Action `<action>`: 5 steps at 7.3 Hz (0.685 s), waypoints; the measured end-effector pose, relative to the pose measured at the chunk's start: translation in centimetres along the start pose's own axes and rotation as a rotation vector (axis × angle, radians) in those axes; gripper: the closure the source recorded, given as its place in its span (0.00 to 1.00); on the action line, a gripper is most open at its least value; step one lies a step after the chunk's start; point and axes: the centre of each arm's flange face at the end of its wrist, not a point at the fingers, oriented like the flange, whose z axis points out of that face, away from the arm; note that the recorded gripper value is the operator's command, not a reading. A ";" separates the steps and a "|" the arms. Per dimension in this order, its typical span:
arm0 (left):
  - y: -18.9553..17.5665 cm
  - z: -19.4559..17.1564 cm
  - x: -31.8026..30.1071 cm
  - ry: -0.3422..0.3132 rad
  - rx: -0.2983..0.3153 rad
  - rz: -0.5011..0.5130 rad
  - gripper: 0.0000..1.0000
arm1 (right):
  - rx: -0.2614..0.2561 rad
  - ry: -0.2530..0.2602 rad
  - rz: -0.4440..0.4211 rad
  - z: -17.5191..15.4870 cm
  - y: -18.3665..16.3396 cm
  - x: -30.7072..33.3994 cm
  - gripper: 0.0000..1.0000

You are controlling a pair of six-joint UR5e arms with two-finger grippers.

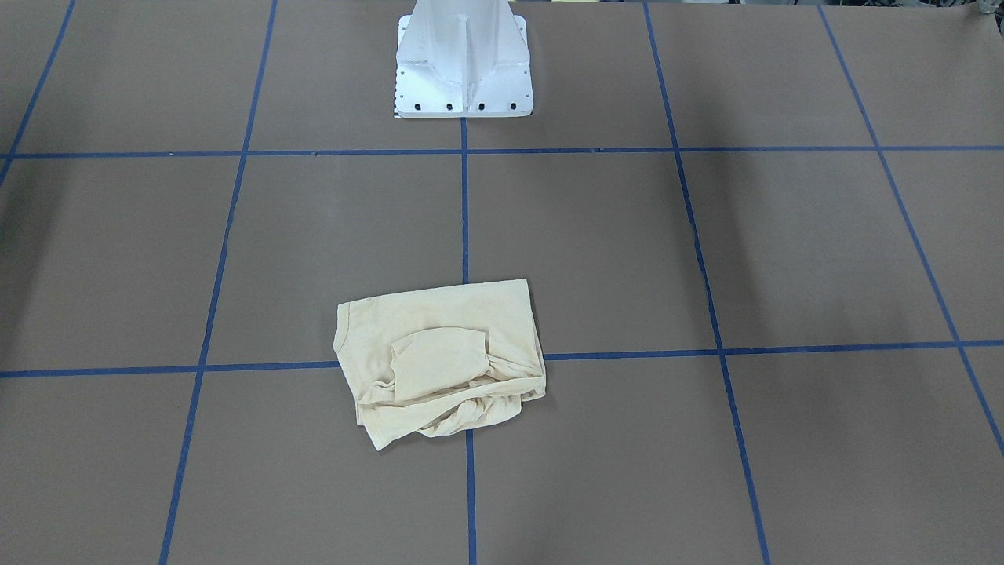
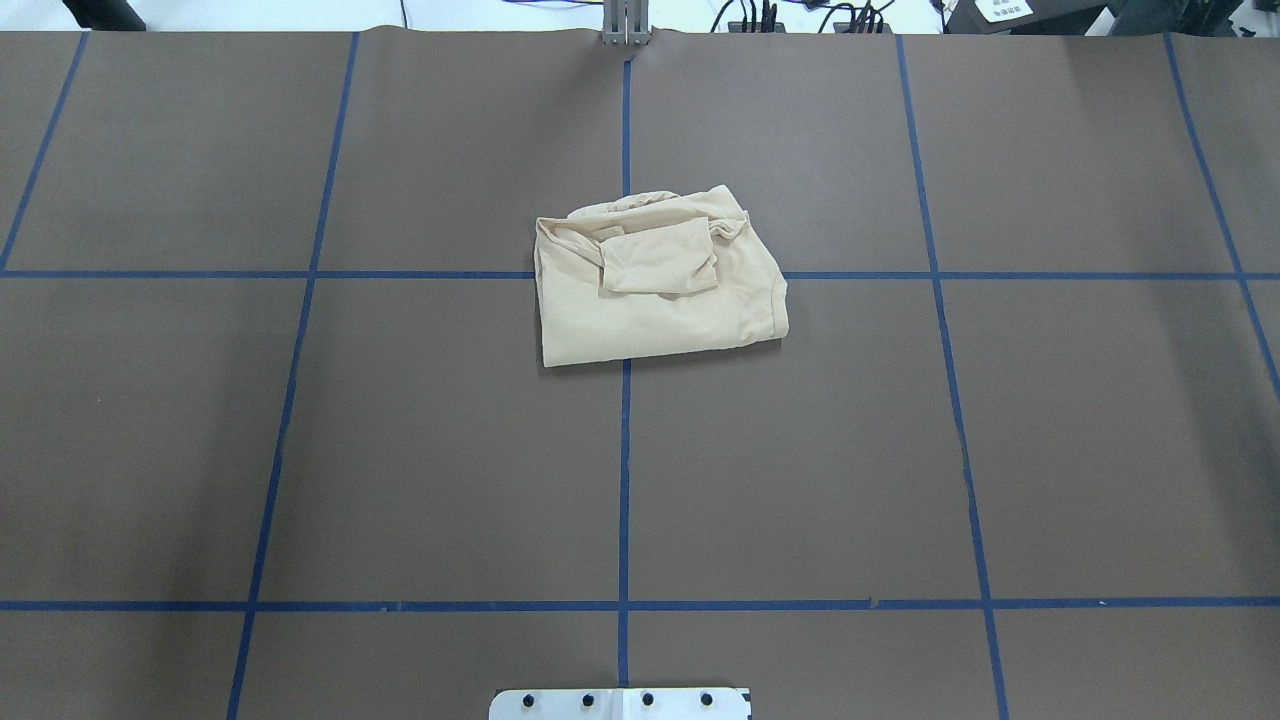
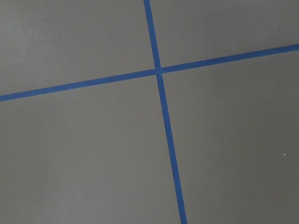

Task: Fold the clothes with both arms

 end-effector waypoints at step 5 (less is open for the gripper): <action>-0.3 -1.0 0.9 -0.003 0.019 0.013 0.01 | 0.011 0.099 -0.029 2.5 6.5 -0.5 0.00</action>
